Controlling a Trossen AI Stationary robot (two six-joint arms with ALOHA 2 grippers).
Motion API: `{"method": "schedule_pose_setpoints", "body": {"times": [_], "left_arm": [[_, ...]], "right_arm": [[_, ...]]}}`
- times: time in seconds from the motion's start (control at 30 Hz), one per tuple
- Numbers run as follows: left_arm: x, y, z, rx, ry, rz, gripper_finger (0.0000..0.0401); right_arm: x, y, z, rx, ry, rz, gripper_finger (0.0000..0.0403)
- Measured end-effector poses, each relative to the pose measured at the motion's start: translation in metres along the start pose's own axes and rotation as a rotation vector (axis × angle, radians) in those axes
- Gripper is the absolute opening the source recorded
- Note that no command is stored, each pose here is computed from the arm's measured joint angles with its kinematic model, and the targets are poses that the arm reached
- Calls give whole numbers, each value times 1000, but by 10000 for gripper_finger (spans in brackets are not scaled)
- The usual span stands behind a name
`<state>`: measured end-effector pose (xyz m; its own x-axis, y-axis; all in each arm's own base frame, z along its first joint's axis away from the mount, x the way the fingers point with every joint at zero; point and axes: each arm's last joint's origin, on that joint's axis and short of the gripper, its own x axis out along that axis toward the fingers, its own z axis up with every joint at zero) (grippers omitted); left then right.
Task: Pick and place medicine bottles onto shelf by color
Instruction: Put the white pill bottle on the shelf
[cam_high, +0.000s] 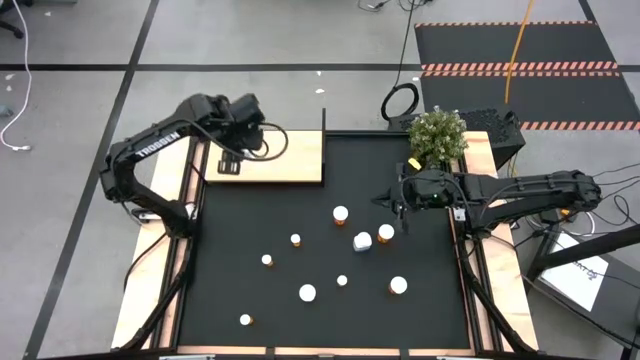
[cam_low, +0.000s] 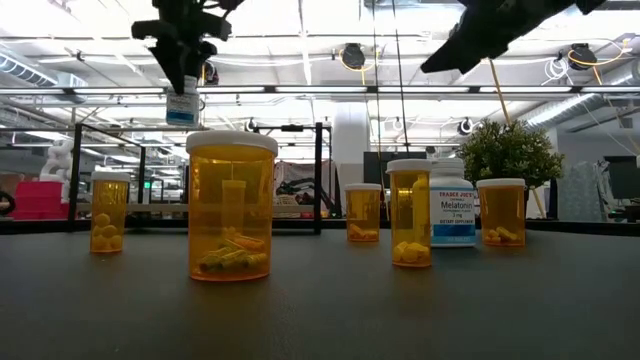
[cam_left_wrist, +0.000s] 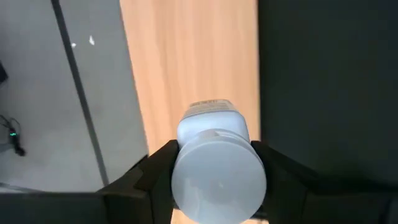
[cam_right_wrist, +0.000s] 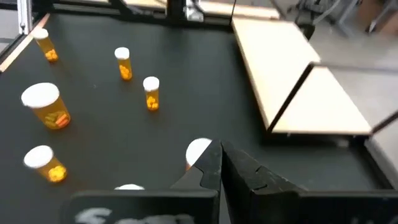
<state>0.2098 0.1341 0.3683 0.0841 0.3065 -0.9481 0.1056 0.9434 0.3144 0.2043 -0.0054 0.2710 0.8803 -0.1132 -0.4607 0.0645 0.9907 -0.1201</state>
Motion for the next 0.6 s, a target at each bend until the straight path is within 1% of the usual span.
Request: {"method": "schedule_pose_setpoints", "body": {"times": [0.1, 0.2, 0.3, 0.47, 0.53, 0.6], "left_arm": [[5, 14, -9, 27, 10, 13, 183], [7, 28, -19, 22, 4, 45, 190], [10, 41, -29, -1, 8, 68, 189], [15, 58, -51, -56, -4, 53, 182], [15, 62, -52, -87, -24, 80, 183], [15, 62, -50, -96, -40, 82, 188]], "right_arm": [[3, -2, -1, -27, -50, -17, 0], [4, -5, 0, -48, -85, -36, 0], [4, -9, 1, -57, -99, -54, 0], [4, -14, 2, -51, -114, -77, 0], [4, -15, 2, -49, -113, -81, 0], [4, -15, 3, -48, -118, -83, 0]]}}
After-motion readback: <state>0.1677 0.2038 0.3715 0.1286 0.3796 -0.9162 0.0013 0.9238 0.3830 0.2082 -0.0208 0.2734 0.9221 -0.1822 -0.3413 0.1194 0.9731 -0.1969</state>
